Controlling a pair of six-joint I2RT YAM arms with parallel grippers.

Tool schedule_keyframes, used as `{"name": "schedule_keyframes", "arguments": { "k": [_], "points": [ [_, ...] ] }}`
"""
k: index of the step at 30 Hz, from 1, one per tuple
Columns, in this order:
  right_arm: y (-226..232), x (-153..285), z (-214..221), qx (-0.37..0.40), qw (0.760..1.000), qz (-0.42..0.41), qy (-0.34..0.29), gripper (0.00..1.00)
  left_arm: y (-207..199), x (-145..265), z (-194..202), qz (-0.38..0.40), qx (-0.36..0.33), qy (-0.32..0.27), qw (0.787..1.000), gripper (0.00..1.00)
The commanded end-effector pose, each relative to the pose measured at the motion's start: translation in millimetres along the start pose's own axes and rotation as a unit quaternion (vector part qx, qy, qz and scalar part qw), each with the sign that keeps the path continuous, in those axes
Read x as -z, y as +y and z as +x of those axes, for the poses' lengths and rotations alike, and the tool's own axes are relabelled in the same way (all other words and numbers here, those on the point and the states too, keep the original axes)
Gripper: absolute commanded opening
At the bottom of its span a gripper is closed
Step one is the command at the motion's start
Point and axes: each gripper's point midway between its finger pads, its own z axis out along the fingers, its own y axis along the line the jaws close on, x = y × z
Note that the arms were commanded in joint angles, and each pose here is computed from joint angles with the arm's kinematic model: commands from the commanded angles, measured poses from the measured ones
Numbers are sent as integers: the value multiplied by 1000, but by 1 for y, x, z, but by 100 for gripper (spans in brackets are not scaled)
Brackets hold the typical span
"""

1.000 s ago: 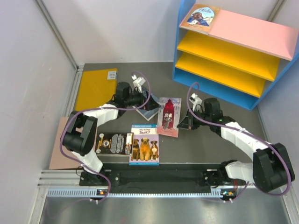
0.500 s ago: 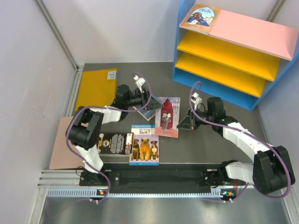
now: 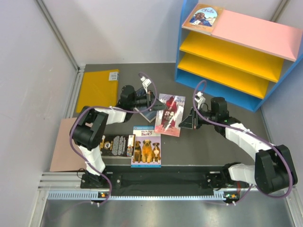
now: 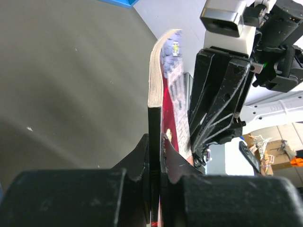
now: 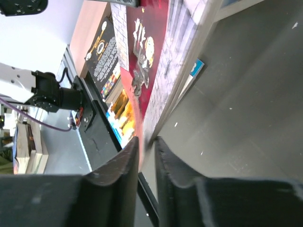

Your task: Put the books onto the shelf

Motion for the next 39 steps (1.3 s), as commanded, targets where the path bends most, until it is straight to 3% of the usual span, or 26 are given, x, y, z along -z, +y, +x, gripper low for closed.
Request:
{"name": "schedule_keyframes", "arguments": {
  "k": [1,4,16,30,33,37,39],
  "points": [
    [13,1,-20,39,998,-29,-25,24,-27,-7,-29,13,-61,-2,998,0],
    [12,2,-16,39,998,-29,-25,29,-32,-8,-42,6,-75,-1,997,0],
    [8,-1,-5,20,998,-41,-33,35,-48,-12,-66,12,-74,-21,997,0],
    [10,-11,-12,-5,994,-83,-68,37,-58,-12,-71,25,-71,-32,997,0],
    [11,-11,-14,-6,994,-86,-73,30,-57,-13,-73,27,-69,-34,997,0],
    [17,-7,-17,-1,994,-82,-75,0,-54,-13,-74,20,-67,-36,997,0],
    [19,-5,-23,9,994,-71,-78,0,-51,-13,-76,13,-68,-38,997,1]
  ]
}}
